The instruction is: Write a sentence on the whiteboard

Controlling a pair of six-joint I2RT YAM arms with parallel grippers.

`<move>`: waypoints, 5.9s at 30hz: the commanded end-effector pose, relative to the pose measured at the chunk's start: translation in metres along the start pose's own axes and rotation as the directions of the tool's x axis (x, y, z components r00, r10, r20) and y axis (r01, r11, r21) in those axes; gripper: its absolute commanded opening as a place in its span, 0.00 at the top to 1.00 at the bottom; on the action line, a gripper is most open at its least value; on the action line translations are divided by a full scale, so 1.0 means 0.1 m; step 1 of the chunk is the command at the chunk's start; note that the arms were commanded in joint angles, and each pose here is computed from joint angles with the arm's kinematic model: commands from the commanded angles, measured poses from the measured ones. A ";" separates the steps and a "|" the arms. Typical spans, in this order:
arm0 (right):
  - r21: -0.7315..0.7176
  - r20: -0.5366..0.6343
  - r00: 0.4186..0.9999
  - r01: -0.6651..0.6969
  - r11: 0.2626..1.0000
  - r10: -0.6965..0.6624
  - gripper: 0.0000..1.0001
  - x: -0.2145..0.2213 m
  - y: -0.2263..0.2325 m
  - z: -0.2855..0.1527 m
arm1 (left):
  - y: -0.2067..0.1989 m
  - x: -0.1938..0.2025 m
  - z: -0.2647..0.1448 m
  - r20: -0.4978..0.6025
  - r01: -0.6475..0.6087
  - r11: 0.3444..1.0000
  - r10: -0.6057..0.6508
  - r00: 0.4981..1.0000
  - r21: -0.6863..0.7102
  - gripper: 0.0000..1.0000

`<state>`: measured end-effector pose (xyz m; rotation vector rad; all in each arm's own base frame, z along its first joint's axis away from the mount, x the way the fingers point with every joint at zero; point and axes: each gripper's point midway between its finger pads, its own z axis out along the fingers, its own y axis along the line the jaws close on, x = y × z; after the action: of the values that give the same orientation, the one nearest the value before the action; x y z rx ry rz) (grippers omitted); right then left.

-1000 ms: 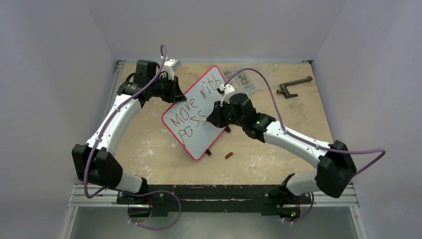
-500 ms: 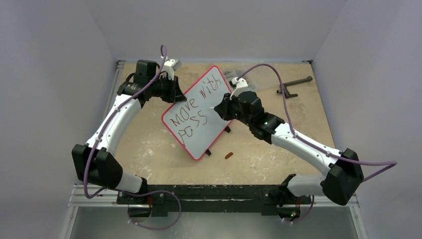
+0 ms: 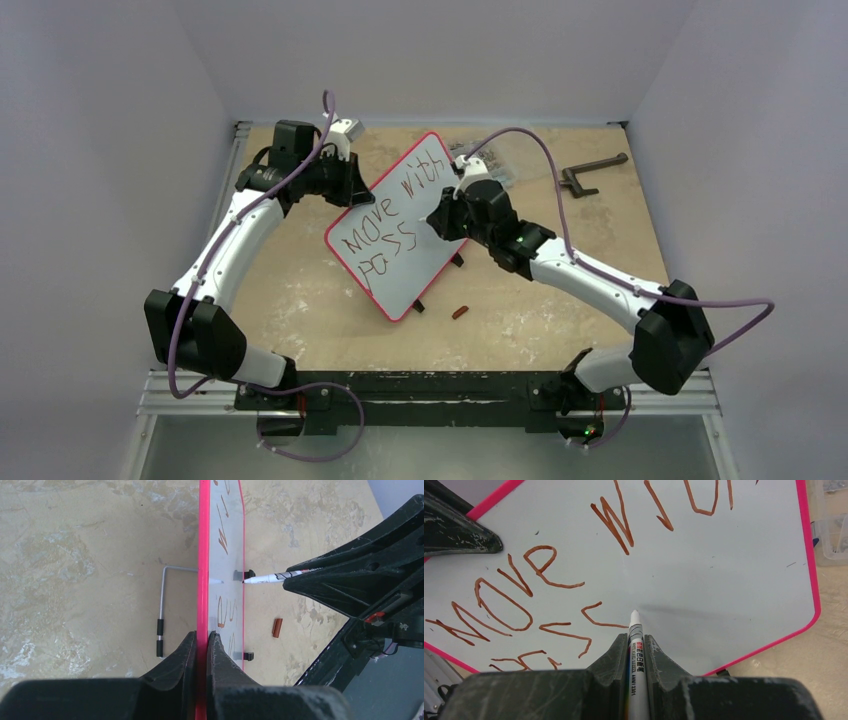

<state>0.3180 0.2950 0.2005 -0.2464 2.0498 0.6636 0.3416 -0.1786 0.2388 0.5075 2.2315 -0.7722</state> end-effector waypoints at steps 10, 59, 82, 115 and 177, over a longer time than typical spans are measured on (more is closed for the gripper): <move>-0.033 0.118 0.992 -0.031 0.999 0.035 1.00 -0.49 0.12 0.09 | 0.09 -0.05 -0.07 0.012 -0.069 0.995 0.070 0.997 -0.071 1.00; -0.108 0.123 0.988 -0.078 0.991 0.091 1.00 -0.54 0.23 -0.06 | 0.07 -0.06 -0.10 0.018 -0.071 0.995 0.072 0.997 -0.067 1.00; -0.057 0.077 0.992 -0.098 0.994 0.102 1.00 -0.42 0.14 0.18 | 0.08 -0.06 -0.08 0.017 -0.070 0.995 0.071 0.997 -0.069 1.00; 0.046 0.088 0.987 -0.137 0.990 0.132 1.00 -0.45 -0.19 0.09 | 0.08 -0.06 -0.09 0.016 -0.070 0.995 0.072 0.997 -0.070 1.00; 0.000 0.041 0.986 -0.163 0.987 0.163 1.00 -0.40 -0.18 0.28 | 0.09 -0.06 -0.07 0.012 -0.067 0.995 0.068 0.998 -0.068 1.00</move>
<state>0.3664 0.2752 0.1923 -0.0247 2.1185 0.6555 0.3403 -0.1775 0.2380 0.4946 2.2430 -0.7705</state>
